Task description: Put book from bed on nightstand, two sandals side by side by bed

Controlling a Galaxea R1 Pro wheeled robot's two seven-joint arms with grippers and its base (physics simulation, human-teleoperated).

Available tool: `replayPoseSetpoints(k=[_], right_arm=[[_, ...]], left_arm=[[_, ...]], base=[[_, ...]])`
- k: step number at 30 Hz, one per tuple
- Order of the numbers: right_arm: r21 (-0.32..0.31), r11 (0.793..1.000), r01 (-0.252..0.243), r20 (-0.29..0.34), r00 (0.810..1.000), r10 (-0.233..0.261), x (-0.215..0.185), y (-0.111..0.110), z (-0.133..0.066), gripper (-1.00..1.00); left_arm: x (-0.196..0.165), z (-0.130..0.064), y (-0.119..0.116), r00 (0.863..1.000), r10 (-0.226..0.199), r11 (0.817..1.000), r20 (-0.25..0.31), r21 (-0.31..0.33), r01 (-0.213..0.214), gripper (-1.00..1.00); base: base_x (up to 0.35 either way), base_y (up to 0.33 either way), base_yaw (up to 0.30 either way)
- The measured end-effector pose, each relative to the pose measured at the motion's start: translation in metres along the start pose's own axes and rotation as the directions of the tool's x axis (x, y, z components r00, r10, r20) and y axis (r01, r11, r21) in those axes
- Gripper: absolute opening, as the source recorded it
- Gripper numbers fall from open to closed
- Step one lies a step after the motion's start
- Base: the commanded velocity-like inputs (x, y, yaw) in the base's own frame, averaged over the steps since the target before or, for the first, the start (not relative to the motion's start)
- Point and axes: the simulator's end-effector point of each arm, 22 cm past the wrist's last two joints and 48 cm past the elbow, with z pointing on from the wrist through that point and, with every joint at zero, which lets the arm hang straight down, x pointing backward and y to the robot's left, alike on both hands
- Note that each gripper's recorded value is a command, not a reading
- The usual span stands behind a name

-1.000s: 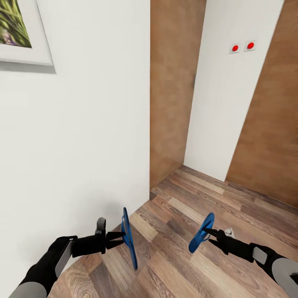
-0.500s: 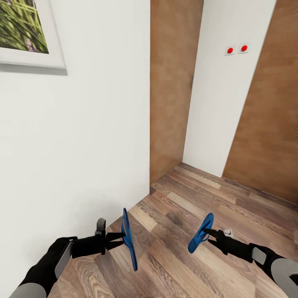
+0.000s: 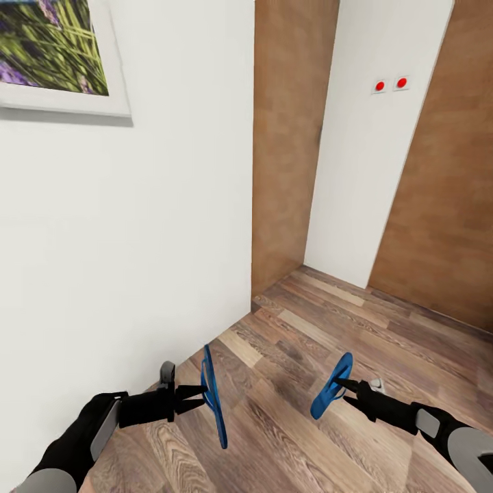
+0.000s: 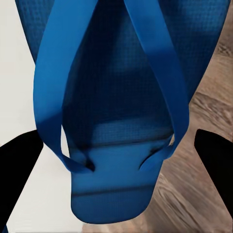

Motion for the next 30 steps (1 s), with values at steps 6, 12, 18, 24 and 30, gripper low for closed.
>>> replayPoseSetpoints(k=[6,12,18,24,30], right_arm=[[0.000,1.000,-0.003,0.000,1.000,0.003,0.0001,-0.0004,0.0003,-1.00],[0.001,1.000,-0.004,-0.001,1.000,0.004,0.0006,-0.0015,0.0006,-1.00],[0.002,1.000,0.002,0.000,1.000,-0.002,0.0006,-0.0020,0.0011,-1.00],[0.002,1.000,0.023,0.009,1.000,-0.023,-0.0002,-0.0014,0.0029,-1.00],[0.001,1.000,0.026,0.010,1.000,-0.026,-0.0002,-0.0017,0.0033,-1.00]], left_arm=[[0.0005,0.0000,0.0009,1.000,-0.004,1.000,0.000,0.000,0.004,-1.00],[0.0012,0.0000,0.0025,1.000,-0.009,1.000,0.000,-0.001,0.009,-1.00],[0.0016,0.0001,0.0035,1.000,-0.012,1.000,0.000,-0.001,0.012,-1.00],[0.0017,0.0001,0.0037,1.000,-0.013,1.000,0.000,-0.001,0.013,-1.00],[0.0024,-0.0004,0.0056,1.000,-0.017,1.000,-0.001,-0.003,0.017,-1.00]], base=[[-0.091,0.000,0.203],[-0.018,0.000,0.190],[-0.148,-0.025,0.043],[-0.237,-0.094,0.003],[-0.241,-0.102,0.046]])
